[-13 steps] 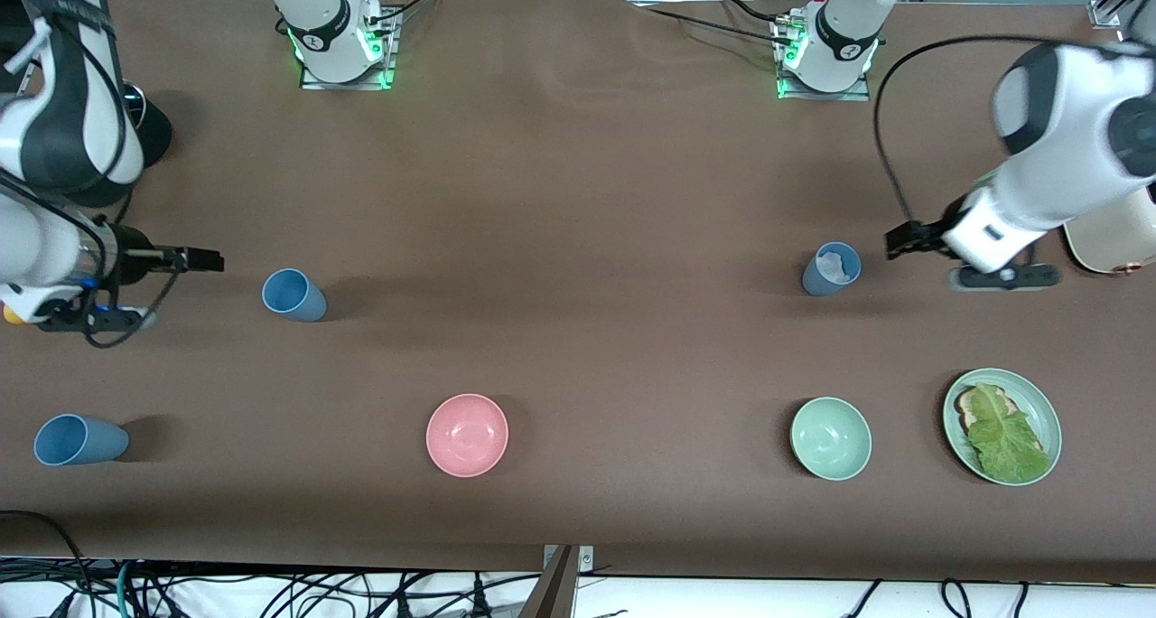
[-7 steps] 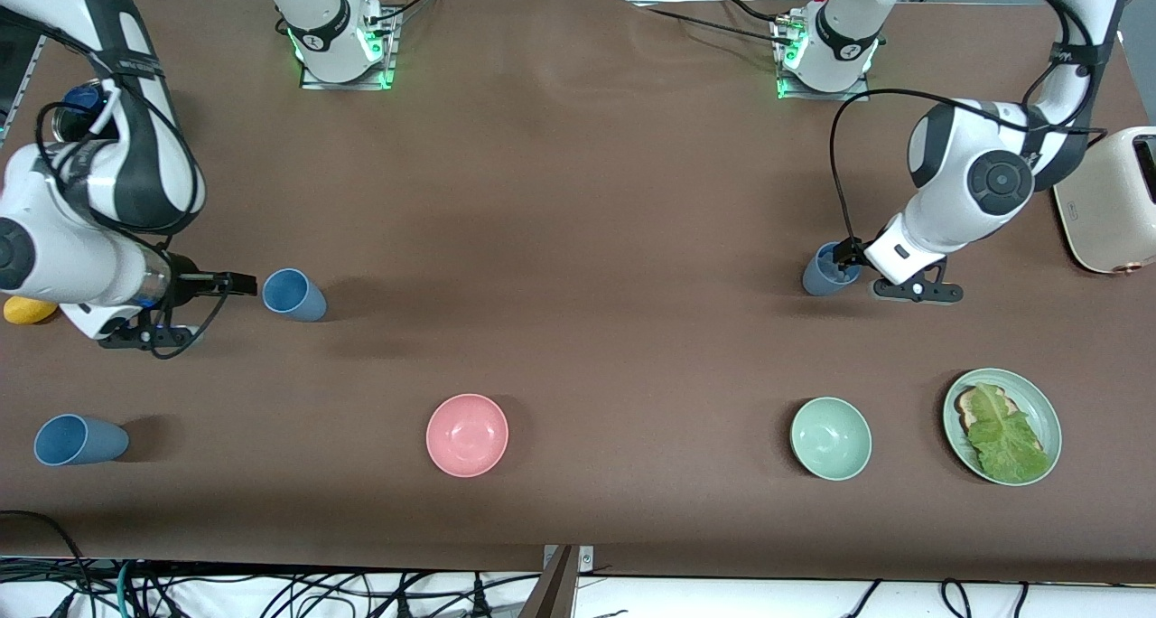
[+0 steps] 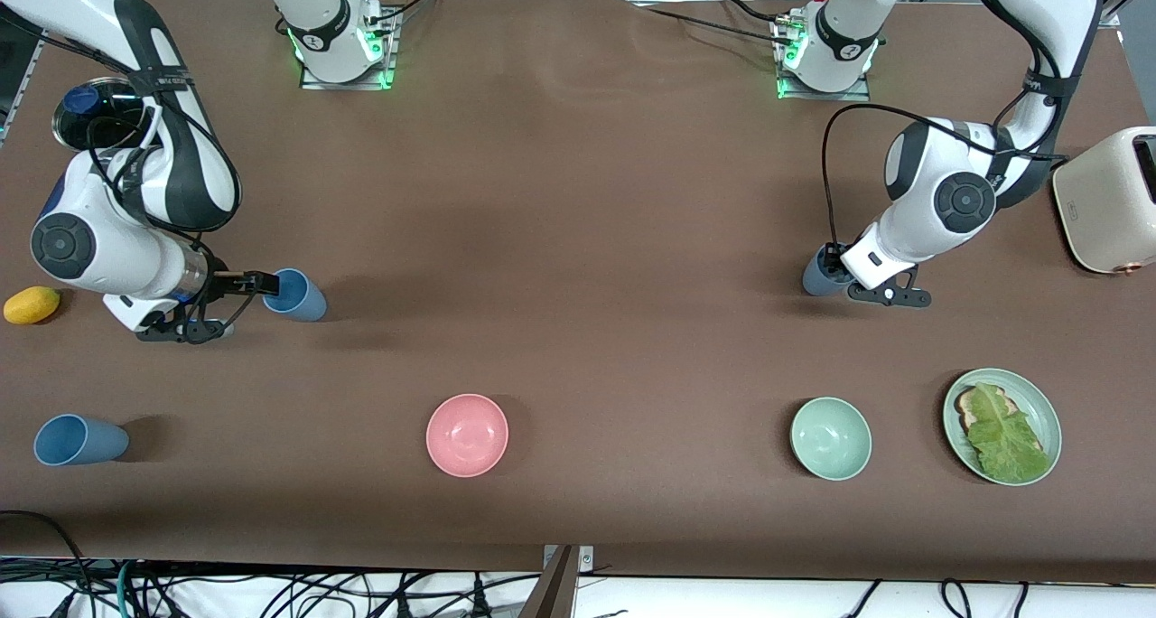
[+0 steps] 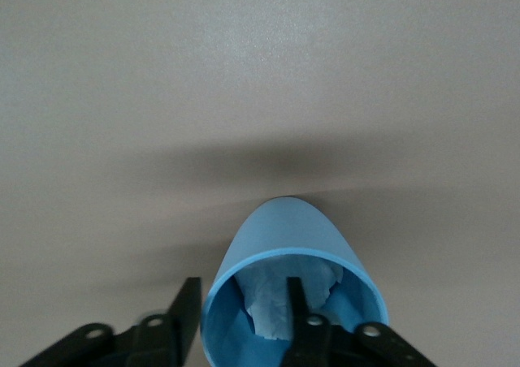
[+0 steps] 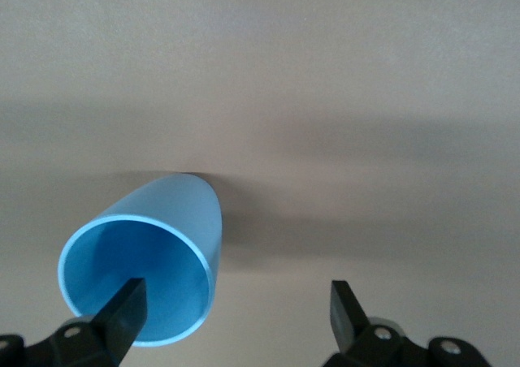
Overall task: Stack blue cups with both arms
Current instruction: 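Grasp a blue cup with the left gripper while the right gripper grasps another, then place the left gripper's cup mid-table while the right gripper lifts its cup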
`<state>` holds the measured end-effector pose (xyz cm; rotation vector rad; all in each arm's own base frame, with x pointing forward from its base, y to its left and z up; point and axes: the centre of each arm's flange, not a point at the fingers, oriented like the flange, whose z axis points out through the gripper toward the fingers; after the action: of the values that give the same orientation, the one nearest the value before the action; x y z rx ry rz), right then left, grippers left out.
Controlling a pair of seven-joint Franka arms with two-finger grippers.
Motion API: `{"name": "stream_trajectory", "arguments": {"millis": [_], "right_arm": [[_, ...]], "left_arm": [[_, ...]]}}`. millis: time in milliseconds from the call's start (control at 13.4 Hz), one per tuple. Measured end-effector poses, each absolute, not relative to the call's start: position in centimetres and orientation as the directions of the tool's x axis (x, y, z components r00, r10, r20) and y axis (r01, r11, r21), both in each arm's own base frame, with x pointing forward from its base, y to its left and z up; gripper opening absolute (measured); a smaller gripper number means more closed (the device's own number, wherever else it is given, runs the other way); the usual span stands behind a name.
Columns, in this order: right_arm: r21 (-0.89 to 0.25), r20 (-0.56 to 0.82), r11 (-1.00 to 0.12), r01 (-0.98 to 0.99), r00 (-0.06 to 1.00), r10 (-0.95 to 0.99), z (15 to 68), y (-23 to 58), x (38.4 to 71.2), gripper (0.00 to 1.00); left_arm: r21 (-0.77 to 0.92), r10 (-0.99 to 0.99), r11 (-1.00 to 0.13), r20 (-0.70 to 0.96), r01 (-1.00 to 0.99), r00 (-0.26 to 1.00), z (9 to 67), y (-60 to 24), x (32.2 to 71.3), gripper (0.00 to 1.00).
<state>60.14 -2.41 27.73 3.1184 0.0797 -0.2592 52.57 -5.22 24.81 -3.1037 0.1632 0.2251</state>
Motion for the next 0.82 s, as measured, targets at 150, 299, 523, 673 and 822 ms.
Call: {"name": "stream_trajectory", "arguments": {"millis": [150, 299, 523, 673, 822], "right_arm": [[0.006, -0.168, -0.999, 0.053, 0.984, 0.051, 27.0, -2.3, 59.7, 1.0], [0.004, -0.174, -0.999, 0.054, 0.983, 0.052, 26.3, -2.3, 59.3, 1.0], [0.002, -0.185, -0.999, 0.054, 0.981, 0.053, 25.5, -2.2, 59.1, 0.85], [0.001, -0.189, -0.999, 0.054, 0.981, 0.053, 25.2, -2.2, 59.0, 0.6], [0.001, -0.191, -0.999, 0.054, 0.98, 0.053, 25.2, -2.2, 59.0, 0.36]], "left_arm": [[-0.018, -0.102, -0.994, -0.142, -0.106, 0.985, 24.9, -5.2, 52.7, 0.21], [-0.017, -0.106, -0.994, -0.132, -0.109, 0.986, 25.4, -5.5, 53.1, 0.05], [0.002, -0.147, -0.989, -0.095, -0.147, 0.985, 27.4, -9.7, 54.1, 0.05], [0.053, -0.125, -0.991, -0.075, -0.121, 0.989, 29.9, -15.1, 54.8, 0.05], [0.079, -0.072, -0.995, -0.084, -0.065, 0.994, 32.3, -21.0, 55.8, 0.05]]}}
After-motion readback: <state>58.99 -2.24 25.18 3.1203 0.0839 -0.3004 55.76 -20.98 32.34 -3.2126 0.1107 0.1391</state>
